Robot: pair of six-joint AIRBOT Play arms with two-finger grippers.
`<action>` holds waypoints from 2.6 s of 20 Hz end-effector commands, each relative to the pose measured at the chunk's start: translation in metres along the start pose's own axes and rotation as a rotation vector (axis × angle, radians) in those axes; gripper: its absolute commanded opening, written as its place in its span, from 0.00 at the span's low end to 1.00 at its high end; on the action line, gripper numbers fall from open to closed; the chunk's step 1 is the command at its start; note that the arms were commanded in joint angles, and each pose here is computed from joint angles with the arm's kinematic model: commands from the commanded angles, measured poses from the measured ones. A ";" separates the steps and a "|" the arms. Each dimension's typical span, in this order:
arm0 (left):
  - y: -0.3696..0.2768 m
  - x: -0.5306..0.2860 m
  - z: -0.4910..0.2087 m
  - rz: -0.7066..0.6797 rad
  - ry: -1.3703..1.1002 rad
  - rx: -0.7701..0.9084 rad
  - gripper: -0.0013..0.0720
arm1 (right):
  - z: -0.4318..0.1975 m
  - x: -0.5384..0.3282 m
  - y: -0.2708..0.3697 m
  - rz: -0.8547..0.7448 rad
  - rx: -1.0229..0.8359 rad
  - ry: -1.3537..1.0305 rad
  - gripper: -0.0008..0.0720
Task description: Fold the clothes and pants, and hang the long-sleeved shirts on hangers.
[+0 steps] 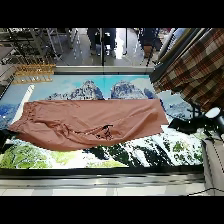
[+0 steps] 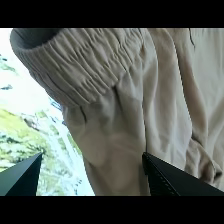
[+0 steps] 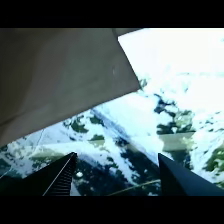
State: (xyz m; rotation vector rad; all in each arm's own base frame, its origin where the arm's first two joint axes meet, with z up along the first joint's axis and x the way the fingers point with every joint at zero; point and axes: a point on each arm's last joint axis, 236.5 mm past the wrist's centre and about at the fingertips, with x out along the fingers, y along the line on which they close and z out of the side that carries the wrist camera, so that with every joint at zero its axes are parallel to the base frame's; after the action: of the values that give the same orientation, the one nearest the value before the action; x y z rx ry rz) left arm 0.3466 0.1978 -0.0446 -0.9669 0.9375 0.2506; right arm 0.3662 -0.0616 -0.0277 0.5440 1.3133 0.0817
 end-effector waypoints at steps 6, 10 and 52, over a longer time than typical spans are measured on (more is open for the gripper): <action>0.002 0.030 0.004 0.026 -0.028 0.006 0.96 | -0.002 0.045 -0.001 0.167 0.223 -0.078 0.79; 0.008 0.048 -0.005 0.023 0.016 -0.061 0.50 | 0.013 0.078 0.001 0.173 0.268 -0.103 0.79; 0.078 -0.050 -0.015 0.282 0.257 0.117 0.89 | 0.014 0.024 -0.041 0.011 0.154 0.080 0.64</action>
State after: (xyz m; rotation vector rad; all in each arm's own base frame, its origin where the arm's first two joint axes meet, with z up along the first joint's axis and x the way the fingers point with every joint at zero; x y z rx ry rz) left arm 0.2771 0.2260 -0.0647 -0.6665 1.3559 0.2121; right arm 0.4316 -0.1111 -0.0588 0.6108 1.2833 -0.0928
